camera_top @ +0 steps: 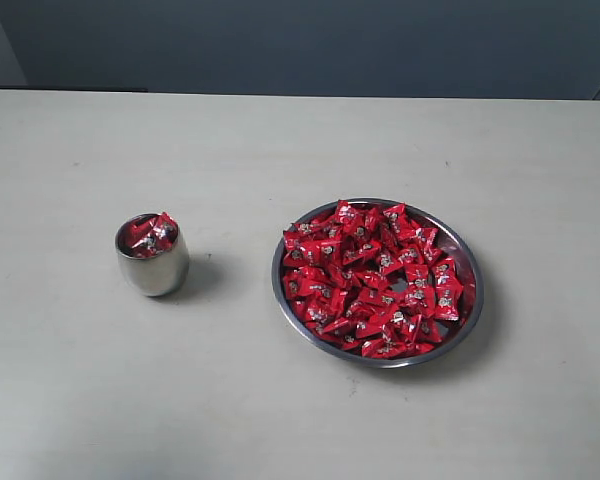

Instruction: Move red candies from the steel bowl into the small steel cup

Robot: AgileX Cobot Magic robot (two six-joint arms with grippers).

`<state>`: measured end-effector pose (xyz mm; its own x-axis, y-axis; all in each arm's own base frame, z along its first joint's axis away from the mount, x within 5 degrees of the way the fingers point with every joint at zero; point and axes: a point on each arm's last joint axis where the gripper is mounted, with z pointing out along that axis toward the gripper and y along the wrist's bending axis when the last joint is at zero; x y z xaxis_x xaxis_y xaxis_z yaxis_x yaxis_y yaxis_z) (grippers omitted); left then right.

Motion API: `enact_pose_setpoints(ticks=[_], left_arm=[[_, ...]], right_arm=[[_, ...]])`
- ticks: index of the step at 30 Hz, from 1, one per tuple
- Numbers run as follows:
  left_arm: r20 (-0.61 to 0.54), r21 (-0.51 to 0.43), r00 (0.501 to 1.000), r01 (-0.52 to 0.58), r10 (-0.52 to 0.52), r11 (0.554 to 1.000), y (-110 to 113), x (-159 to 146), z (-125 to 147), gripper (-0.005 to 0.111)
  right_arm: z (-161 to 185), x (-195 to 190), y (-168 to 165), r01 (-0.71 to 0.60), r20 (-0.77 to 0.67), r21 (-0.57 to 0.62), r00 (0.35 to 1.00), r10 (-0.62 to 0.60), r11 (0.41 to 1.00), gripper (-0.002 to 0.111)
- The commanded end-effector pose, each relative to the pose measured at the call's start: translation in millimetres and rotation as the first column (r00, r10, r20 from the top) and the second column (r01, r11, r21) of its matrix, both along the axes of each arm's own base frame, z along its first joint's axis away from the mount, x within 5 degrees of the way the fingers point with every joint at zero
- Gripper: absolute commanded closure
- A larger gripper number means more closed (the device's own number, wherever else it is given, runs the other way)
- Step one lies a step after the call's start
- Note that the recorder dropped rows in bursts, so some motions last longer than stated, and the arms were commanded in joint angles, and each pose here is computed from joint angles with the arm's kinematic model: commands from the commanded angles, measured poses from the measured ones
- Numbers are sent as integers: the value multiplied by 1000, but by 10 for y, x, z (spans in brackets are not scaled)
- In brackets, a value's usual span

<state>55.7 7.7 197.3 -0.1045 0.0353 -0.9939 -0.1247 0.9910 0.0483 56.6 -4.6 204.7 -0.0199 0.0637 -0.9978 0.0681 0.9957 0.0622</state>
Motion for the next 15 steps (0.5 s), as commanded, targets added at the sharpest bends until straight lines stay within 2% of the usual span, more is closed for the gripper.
enact_pose_setpoints(ticks=[1,6,10,15], left_arm=[[5,1,1000,-1,1,1000,0,-2,-6,106],[8,1,1000,0,0,1000,0,-1,-4,106],[7,1,1000,0,0,1000,0,-1,-4,106],[7,1,1000,0,0,1000,0,-1,-4,106]], right_arm=[[-50,-5,-2,5,-34,41,999,-4,999,109],[-195,-26,5,28,-187,150,982,1,988,109],[-195,-26,6,16,-191,99,982,3,995,109],[-245,-38,10,22,-245,114,969,7,993,109]])
